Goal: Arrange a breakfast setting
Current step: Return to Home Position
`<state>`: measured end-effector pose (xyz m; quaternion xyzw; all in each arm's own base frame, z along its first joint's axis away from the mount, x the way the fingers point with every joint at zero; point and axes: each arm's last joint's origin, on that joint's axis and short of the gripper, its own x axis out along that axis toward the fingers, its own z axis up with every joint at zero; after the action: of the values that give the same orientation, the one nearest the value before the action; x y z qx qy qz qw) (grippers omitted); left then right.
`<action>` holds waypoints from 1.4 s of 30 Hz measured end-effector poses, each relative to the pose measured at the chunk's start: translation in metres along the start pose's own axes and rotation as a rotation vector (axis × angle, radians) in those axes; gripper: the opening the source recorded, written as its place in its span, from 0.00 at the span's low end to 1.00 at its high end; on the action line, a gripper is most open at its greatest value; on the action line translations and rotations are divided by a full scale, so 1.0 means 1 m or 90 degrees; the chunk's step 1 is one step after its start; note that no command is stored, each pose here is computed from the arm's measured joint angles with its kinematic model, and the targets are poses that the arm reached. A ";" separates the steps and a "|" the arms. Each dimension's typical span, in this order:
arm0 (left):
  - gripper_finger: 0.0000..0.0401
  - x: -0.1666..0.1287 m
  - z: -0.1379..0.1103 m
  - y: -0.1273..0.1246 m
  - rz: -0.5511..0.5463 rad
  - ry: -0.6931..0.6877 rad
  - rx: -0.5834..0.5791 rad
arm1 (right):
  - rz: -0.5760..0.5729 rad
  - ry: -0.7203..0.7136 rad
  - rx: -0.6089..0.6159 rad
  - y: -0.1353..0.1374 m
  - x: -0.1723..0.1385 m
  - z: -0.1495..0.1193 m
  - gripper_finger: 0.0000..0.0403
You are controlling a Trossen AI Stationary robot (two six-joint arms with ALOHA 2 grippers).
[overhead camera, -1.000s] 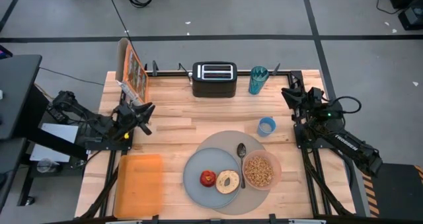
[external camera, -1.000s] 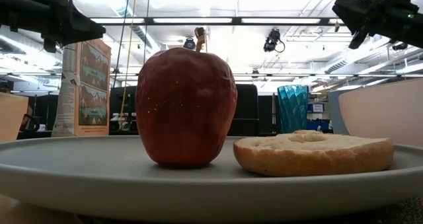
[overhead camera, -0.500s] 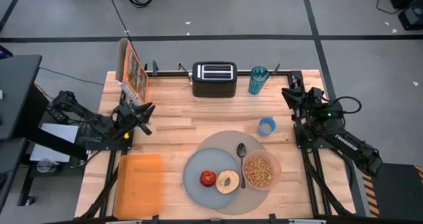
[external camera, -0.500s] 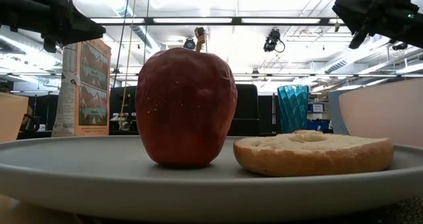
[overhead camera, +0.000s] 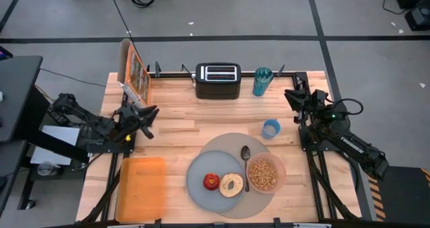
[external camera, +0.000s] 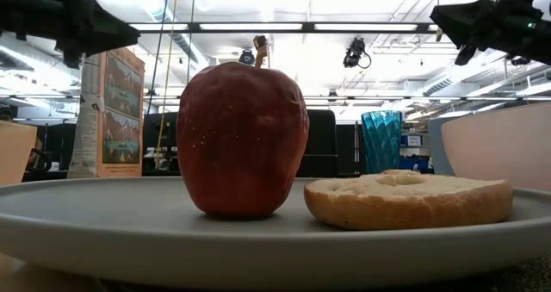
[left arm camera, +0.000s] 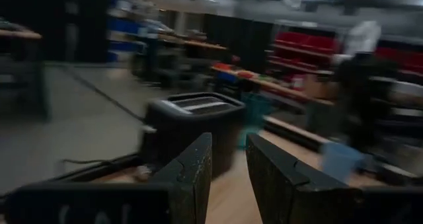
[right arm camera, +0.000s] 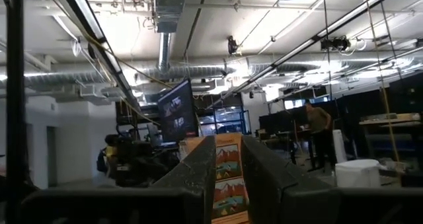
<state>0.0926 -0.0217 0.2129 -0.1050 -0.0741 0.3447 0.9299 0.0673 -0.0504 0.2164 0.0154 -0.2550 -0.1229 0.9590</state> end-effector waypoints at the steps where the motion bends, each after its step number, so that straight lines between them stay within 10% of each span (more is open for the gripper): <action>1: 0.25 0.000 0.000 -0.001 -0.020 0.001 -0.004 | -0.003 0.000 -0.004 0.000 0.000 0.000 0.19; 7: 0.25 -0.001 0.000 -0.007 -0.160 0.009 0.000 | -0.039 0.025 -0.015 -0.003 0.000 -0.005 0.19; 42: 0.25 -0.001 0.000 -0.007 -0.160 0.006 0.005 | -0.038 0.025 -0.016 -0.003 0.000 -0.005 0.19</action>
<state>0.0963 -0.0276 0.2150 -0.0930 -0.0811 0.2252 0.9665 0.0690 -0.0536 0.2116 0.0139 -0.2339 -0.1546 0.9598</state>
